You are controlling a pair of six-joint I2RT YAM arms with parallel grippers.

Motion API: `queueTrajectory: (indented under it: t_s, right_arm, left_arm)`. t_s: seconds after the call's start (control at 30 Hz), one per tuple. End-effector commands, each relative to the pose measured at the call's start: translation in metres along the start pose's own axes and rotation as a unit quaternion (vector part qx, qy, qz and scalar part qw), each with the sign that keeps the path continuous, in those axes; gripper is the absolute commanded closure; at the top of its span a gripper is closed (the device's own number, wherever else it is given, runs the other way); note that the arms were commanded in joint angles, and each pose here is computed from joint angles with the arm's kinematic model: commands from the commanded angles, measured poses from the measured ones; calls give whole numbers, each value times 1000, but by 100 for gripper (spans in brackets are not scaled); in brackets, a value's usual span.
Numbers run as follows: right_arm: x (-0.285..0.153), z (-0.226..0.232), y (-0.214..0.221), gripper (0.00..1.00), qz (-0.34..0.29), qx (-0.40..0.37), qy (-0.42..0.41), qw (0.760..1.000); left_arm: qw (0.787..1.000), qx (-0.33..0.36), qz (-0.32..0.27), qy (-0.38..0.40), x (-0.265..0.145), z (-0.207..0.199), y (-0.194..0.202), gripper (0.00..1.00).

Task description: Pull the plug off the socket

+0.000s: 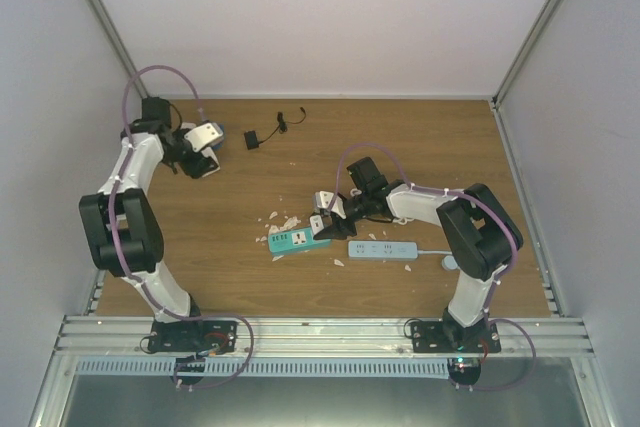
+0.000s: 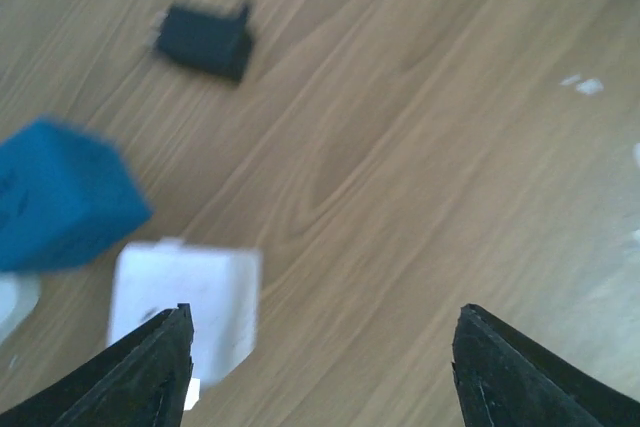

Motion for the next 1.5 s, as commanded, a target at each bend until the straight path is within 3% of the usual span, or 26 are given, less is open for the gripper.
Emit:
queueTrajectory:
  t_s: [0.0,0.13,0.3,0.57,0.93,1.27,1.47]
  right_arm:
    - [10,12,14,53,23,37,-23,999]
    - [8,12,11,30,19,33,-20,999]
    - [0,11,8,17,9,27,-9,1000]
    - [-26,1,8,15,-25,43,16,999]
    - [-58,-6,1,15,-60,51,38,996]
    - [-81,-12,5,16,-63,55,69,994]
    - [-83,-14,6,16,-59,54,76,994]
  left_arm:
    - [994,49,-87,50,-10,-45,-34,26]
    - [985,68,-131,93,-9,-84,-49,21]
    - [970,86,-169,155,1,-138,-62,18]
    - [953,102,-189,212,26,-202,-64,12]
    - [944,146,-171,242,59,-254,-72,11]
    - [949,168,-140,227,78,-279,-68,15]
    - [959,157,-118,206,91,-283,-65,25]
Point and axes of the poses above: each gripper's point midway between its finger pads, its own x axis out along the fingers, its own z axis along the line the jaws close on, y = z × x, the point moved 9 cm from there along -x, back along the fingers, and after that the axes turned 5 degrees about -x, right-handed, at the moved point
